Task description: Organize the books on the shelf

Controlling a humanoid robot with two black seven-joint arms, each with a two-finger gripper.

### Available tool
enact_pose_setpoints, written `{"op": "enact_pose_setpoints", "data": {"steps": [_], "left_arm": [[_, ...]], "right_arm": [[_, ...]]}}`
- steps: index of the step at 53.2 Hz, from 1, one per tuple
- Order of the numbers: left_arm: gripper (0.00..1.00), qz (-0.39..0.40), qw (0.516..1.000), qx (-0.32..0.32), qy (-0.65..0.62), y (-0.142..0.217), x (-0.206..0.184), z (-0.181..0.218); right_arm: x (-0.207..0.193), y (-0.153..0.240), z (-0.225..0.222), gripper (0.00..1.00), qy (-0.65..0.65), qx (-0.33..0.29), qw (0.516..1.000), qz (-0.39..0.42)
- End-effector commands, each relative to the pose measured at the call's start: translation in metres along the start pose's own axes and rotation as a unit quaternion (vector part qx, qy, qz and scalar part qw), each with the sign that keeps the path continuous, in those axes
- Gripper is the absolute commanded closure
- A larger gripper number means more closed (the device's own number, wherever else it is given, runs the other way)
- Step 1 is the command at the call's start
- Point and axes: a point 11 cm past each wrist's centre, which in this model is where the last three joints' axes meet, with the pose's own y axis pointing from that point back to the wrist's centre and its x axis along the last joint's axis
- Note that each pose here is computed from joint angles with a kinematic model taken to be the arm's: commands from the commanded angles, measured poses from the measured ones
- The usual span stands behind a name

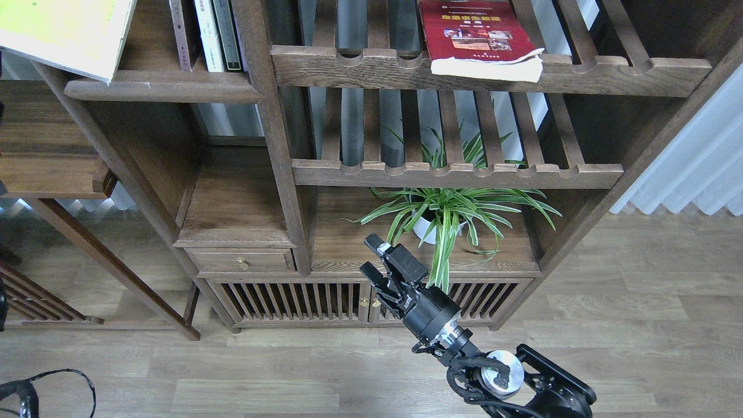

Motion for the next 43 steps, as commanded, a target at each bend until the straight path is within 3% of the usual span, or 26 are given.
{"op": "enact_pose_setpoints", "data": {"steps": [1,19,43], "left_arm": [[0.97,0.008,0.999,0.0,-0.048,-0.009,-0.001,0.024],[0.97,0.021,0.991,0.011,-0.132,-0.026,-0.008,0.063],[0.98,0.024,0.982,0.044,-0.184,-0.037,-0.013,0.052]], "right_arm": [[0.0,0.0,0.001,0.03,-0.001,-0.001,1.0,0.0],[0.001,0.002,0.005,0.03,-0.004,-0.004,1.0,0.001],[0.002,0.004,0.006,0.02,-0.007,-0.001,1.0,0.001]]}}
